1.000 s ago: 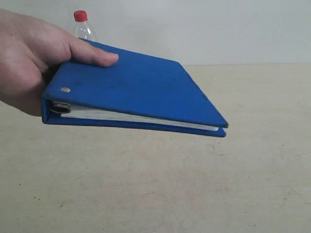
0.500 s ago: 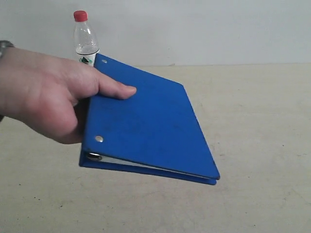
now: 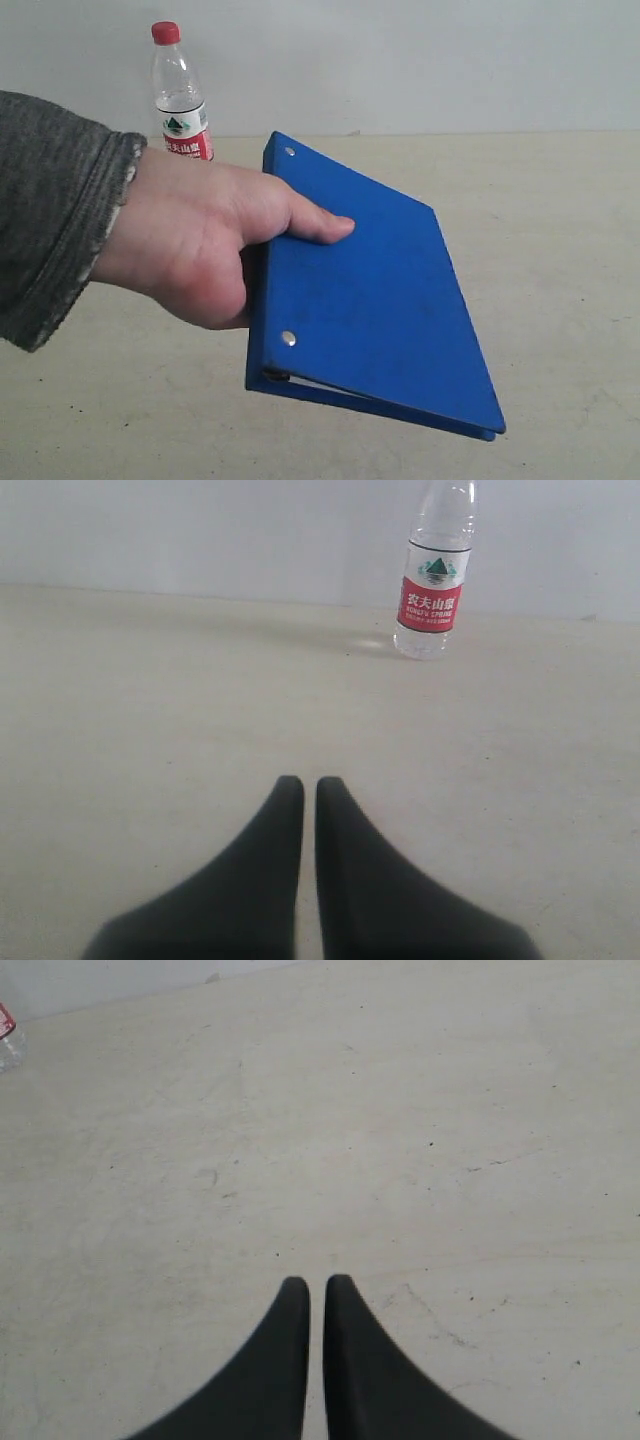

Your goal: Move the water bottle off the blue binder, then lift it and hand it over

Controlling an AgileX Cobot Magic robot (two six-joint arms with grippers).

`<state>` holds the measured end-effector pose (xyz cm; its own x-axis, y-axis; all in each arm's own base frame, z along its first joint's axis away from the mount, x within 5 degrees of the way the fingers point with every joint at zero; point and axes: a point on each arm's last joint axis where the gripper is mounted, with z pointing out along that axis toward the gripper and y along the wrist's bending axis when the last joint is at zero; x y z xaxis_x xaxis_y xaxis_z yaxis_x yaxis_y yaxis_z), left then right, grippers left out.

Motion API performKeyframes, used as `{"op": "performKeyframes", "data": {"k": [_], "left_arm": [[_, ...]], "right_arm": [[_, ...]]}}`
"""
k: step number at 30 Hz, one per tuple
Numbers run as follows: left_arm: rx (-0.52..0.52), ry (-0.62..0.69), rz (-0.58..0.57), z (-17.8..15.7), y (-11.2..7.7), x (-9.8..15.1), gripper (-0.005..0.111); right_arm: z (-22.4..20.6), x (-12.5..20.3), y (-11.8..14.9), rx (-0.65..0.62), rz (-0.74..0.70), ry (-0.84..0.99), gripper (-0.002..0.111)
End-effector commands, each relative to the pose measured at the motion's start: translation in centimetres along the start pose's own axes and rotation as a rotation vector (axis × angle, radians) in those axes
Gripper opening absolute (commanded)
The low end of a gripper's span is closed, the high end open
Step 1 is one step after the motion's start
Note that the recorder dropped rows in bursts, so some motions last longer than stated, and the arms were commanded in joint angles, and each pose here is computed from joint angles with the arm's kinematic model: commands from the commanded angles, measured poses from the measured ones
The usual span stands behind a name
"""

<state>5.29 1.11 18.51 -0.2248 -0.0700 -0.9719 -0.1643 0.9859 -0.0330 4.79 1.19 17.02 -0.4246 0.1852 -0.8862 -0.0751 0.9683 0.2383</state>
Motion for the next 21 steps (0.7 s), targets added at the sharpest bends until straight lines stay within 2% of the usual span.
{"op": "performKeyframes", "data": {"k": [1,7,9,10,13,15,21], "left_arm": [[0.002,-0.009,0.001,0.0,0.0,0.0,0.004],[0.002,-0.009,0.003,0.0,0.0,0.0,0.004],[0.002,-0.009,0.005,0.0,0.0,0.0,0.004],[0.002,-0.009,0.005,0.0,0.0,0.0,0.004],[0.002,-0.012,0.005,0.0,0.0,0.0,0.004],[0.002,-0.011,0.005,0.0,0.0,0.0,0.004],[0.002,-0.011,0.005,0.0,0.0,0.0,0.004]], "right_arm": [[0.0,0.1,0.0,0.002,-0.009,-0.005,0.001],[0.0,-0.1,0.0,0.002,-0.012,-0.019,0.001],[-0.1,-1.2,0.1,-0.011,-0.024,-0.149,0.001],[-0.2,-2.1,0.2,-0.019,-0.054,-0.245,0.001],[-0.8,-3.8,0.3,0.037,-0.338,-0.440,0.001],[-0.8,-3.6,0.3,0.037,-0.349,-0.419,0.001],[-0.1,-1.3,0.0,0.026,-0.237,-0.156,0.001]]}}
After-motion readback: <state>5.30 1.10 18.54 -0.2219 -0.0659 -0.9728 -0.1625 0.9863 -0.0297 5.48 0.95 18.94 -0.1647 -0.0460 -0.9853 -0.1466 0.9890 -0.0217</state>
